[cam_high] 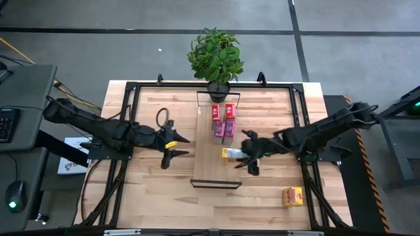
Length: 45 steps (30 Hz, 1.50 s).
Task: Stack cereal on shelf
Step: Put the left yellow cereal box on the shelf
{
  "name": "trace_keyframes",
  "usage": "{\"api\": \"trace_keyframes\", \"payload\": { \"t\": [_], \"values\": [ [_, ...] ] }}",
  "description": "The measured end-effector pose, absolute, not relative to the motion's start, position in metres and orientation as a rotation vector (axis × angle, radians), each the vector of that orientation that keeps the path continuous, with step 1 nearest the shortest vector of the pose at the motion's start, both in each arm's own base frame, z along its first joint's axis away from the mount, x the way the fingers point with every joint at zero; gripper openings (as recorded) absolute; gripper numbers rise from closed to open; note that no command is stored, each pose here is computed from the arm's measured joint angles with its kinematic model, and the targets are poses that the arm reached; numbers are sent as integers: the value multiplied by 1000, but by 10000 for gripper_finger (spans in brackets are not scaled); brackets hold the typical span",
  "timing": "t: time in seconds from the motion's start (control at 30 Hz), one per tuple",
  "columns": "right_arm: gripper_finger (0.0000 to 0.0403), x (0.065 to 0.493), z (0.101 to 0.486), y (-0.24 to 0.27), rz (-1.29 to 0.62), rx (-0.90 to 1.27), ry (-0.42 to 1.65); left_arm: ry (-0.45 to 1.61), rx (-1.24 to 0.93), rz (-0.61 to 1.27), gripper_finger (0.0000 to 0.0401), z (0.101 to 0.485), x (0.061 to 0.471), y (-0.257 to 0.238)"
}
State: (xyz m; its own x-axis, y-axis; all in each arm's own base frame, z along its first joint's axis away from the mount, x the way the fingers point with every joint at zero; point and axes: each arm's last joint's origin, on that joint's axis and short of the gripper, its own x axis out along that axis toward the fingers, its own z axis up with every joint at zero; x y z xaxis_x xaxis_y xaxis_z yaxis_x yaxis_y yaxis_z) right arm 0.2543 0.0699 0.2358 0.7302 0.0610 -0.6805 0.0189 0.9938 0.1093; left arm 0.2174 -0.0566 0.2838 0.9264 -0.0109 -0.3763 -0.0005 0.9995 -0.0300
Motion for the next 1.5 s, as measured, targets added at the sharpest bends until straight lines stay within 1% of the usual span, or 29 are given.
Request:
{"api": "trace_keyframes", "payload": {
  "t": [0.07,0.17,0.27,0.33,0.4,0.53,0.6,0.7,0.83,0.97,1.1,1.5],
  "values": [
    [157,237,216,73,33,185,658,276,-77,-21,193,273,213,-57],
    [157,222,195,78,91,254,358,126,-110,-40,193,259,204,-57],
    [157,210,180,74,80,263,92,-4,-102,-52,193,249,197,-55],
    [157,204,173,71,60,239,-9,-91,-92,-56,193,249,196,-55],
    [157,203,171,70,51,215,-75,-111,-73,-42,193,245,194,-54],
    [157,224,163,76,34,147,-45,-143,-52,-22,193,248,195,-53],
    [157,241,159,82,52,132,-23,-138,-48,-20,193,248,196,-54],
    [157,255,146,87,43,81,33,-149,-38,9,193,249,197,-53],
    [157,268,136,87,7,69,26,-123,-32,68,193,244,199,-52],
    [157,274,125,85,-7,90,22,-99,-25,93,193,241,201,-52],
    [157,274,113,83,-39,99,61,-85,-20,99,193,238,202,-52],
    [157,274,107,82,-57,106,124,-58,-19,100,193,235,202,-52]
  ]
}}
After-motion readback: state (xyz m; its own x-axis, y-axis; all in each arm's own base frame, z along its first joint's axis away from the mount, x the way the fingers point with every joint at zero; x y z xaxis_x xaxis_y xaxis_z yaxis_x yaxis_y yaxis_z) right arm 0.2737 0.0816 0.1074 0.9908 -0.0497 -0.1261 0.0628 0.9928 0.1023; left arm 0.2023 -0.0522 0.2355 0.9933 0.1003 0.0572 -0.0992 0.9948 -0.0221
